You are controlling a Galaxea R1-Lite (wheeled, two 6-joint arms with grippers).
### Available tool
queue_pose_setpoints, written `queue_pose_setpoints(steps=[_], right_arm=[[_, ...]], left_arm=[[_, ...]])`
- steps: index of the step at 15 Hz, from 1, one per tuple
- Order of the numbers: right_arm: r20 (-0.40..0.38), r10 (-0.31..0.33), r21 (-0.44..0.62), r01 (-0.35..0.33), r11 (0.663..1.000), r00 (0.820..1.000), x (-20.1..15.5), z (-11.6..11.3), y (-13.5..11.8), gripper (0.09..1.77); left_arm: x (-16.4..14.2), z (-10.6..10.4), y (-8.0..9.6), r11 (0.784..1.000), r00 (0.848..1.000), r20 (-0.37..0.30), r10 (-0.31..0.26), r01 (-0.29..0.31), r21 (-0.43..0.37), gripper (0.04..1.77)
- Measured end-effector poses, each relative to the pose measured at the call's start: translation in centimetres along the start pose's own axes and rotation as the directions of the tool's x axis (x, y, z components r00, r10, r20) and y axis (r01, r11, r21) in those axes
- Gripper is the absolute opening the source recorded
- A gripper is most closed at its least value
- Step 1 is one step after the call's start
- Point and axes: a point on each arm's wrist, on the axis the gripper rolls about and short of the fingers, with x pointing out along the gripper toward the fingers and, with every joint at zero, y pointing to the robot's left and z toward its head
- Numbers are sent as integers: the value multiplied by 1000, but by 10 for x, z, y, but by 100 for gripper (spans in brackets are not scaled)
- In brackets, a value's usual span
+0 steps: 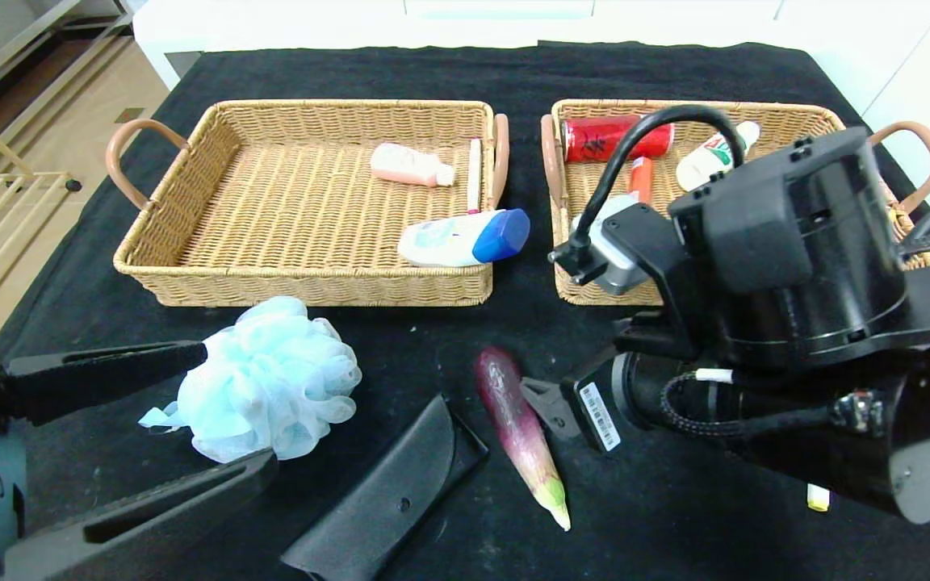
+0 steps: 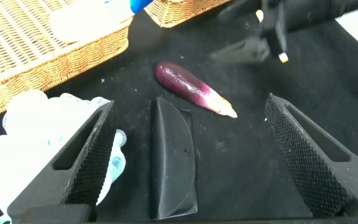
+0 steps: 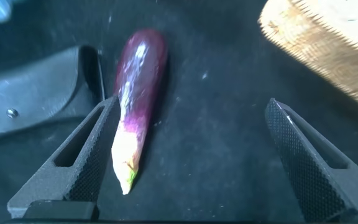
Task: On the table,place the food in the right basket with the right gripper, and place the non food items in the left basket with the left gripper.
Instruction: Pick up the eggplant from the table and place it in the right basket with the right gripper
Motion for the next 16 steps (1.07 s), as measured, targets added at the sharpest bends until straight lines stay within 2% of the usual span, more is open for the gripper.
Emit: queue_pose_setpoints(steps=[2,4,7,16], right_arm=[[-19,-21,-16,21,1000,1000,10,-5,11,170],[-14,-16,-22,16,1000,1000,19,-6,22,170],[-2,-87,-4,87,996,996,34,-8,30,170],[-7,-90,11,90,996,996,53,-15,42,170]], left_arm=[[0,0,0,1000,1000,0,0,0,1,172],[0,0,0,1000,1000,0,0,0,1,172],[0,0,0,1000,1000,1,0,0,1,172],[0,0,0,1000,1000,2,0,0,1,172]])
